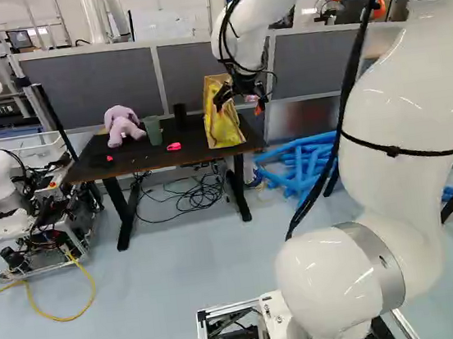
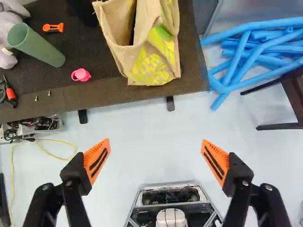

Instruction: Pick up the bag on the ground and place it on the table

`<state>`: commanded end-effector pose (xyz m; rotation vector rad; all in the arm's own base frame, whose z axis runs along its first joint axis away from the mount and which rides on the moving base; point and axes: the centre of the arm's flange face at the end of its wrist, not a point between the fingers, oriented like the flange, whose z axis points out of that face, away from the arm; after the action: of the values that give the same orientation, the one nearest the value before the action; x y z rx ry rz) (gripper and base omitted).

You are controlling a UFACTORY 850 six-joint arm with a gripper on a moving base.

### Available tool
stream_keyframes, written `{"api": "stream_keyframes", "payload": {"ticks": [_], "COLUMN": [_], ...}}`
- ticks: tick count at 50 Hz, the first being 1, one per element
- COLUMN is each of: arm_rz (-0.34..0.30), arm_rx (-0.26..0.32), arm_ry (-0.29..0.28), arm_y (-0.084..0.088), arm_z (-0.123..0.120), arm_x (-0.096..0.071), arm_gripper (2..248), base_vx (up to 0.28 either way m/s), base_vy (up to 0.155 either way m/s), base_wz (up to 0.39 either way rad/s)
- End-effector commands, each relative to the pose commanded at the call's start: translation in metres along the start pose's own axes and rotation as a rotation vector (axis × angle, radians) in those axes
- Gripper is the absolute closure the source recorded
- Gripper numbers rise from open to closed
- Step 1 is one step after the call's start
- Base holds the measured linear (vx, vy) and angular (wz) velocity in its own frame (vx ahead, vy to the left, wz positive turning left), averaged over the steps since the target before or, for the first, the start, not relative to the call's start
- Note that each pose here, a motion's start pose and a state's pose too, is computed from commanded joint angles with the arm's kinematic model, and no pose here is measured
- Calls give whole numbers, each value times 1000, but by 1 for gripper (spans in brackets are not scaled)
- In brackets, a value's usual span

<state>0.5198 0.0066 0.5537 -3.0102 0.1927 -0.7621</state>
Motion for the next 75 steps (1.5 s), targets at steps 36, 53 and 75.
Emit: {"api": "stream_keyframes", "payload": {"ticks": [36,53,75], "arm_rz": [-48,-68,-88], "arm_rx": [36,45,50], "arm_ry": [275,395,524], "arm_y": [15,23,31], "arm_z": [33,42,47], "arm_x": [-100,-149,-205], "arm_gripper": [3,3,3], "base_vx": [0,0,0], "base_vy": [0,0,0], "base_wz": [0,0,0]}}
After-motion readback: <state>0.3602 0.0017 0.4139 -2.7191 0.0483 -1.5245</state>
